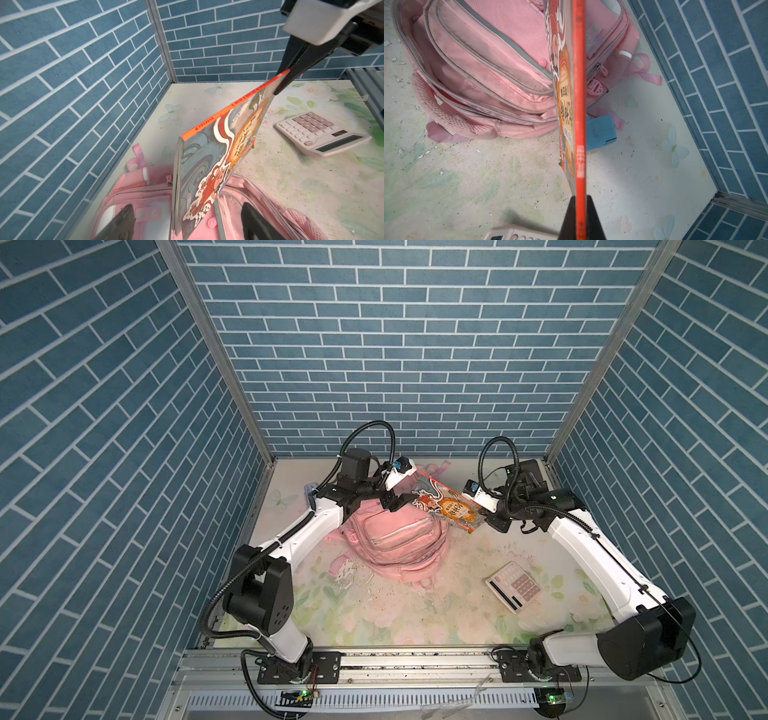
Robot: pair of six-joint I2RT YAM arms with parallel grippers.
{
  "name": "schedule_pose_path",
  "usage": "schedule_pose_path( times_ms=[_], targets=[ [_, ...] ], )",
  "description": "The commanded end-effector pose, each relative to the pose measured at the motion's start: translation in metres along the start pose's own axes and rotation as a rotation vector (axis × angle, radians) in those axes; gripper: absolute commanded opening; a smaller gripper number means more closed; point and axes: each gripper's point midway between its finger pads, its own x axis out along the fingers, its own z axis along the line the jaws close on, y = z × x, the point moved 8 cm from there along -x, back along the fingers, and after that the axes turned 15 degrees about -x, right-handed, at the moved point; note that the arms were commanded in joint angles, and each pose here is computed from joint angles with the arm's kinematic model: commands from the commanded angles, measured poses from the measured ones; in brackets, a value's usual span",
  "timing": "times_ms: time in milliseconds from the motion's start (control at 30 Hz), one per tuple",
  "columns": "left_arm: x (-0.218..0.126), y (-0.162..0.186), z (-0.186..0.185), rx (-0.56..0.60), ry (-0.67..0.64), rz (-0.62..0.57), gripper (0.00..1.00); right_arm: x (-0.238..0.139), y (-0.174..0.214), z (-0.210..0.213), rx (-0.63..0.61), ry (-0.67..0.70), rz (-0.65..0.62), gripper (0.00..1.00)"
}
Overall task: Pack the student bag
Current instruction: 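Carry the upright book toward the bag opening with right gripper while left holds bag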
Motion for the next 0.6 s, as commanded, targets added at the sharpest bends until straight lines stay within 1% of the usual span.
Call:
schedule_pose_path(
  times_ms=[0, 133, 200, 333, 467, 567],
  targets=[
    [0.001, 0.000, -0.003, 0.026, 0.071, -0.015, 0.79, -0.015, -0.014, -0.003, -0.099, 0.029, -0.067, 0.00],
    [0.005, 0.005, -0.006, 0.015, 0.106, -0.041, 0.75, -0.019, -0.020, -0.003, -0.119, 0.025, -0.102, 0.00],
    [0.006, 0.006, -0.007, 0.016, 0.123, -0.059, 0.72, -0.021, -0.021, 0.002, -0.149, 0.002, -0.116, 0.00],
    [0.008, 0.012, -0.016, 0.031, 0.174, -0.050, 0.55, -0.022, -0.023, 0.002, -0.164, 0.006, -0.119, 0.00],
    [0.005, 0.016, -0.022, 0.024, 0.199, -0.059, 0.45, -0.023, -0.025, 0.001, -0.183, -0.007, -0.131, 0.00],
    [0.005, 0.014, -0.027, 0.029, 0.218, -0.055, 0.22, -0.021, -0.027, 0.000, -0.183, -0.014, -0.140, 0.00]
  ],
)
